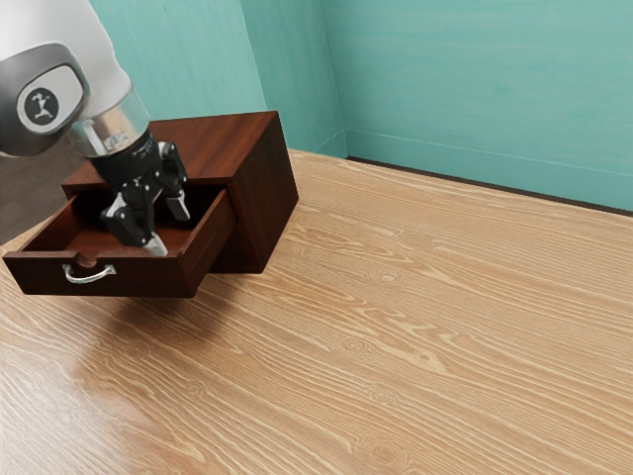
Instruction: Pull the drawer handle with one arm to open the drawer
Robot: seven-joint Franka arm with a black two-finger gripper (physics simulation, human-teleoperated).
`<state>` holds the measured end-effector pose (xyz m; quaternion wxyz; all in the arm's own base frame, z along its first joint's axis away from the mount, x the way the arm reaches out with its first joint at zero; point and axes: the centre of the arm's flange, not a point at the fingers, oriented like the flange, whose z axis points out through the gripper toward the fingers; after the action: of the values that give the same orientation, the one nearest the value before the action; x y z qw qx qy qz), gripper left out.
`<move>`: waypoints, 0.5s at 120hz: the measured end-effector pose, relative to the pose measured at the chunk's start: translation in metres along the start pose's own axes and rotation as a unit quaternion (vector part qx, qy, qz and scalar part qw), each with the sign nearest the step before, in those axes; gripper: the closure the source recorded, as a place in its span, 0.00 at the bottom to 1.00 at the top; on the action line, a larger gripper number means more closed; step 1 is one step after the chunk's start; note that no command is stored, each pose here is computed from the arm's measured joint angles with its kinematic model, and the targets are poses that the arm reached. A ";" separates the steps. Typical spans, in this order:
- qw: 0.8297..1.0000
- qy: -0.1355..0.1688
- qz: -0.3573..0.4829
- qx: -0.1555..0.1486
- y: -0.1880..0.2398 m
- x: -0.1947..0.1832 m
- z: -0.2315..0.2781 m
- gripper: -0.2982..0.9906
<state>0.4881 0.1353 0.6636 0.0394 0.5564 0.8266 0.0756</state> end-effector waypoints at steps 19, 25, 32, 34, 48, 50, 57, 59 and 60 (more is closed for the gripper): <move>1.000 -0.017 0.024 -0.005 -0.004 -0.038 -0.007 0.39; 0.999 -0.026 0.026 0.002 -0.004 -0.046 -0.005 0.36; 0.999 -0.037 0.037 0.011 -0.007 -0.064 -0.003 0.33; 0.998 -0.040 0.042 0.012 -0.008 -0.069 -0.004 0.33; 0.995 -0.051 0.084 0.005 -0.009 -0.075 -0.016 0.29; 0.994 -0.051 0.093 0.005 -0.009 -0.072 -0.017 0.29; 0.989 -0.053 0.136 0.001 -0.006 -0.064 -0.019 0.28; 0.987 -0.053 0.152 -0.001 -0.006 -0.063 -0.020 0.28; 0.986 -0.053 0.160 -0.002 -0.006 -0.062 -0.021 0.28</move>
<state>0.5031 0.0740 0.6820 0.0717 0.6845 0.7236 0.0528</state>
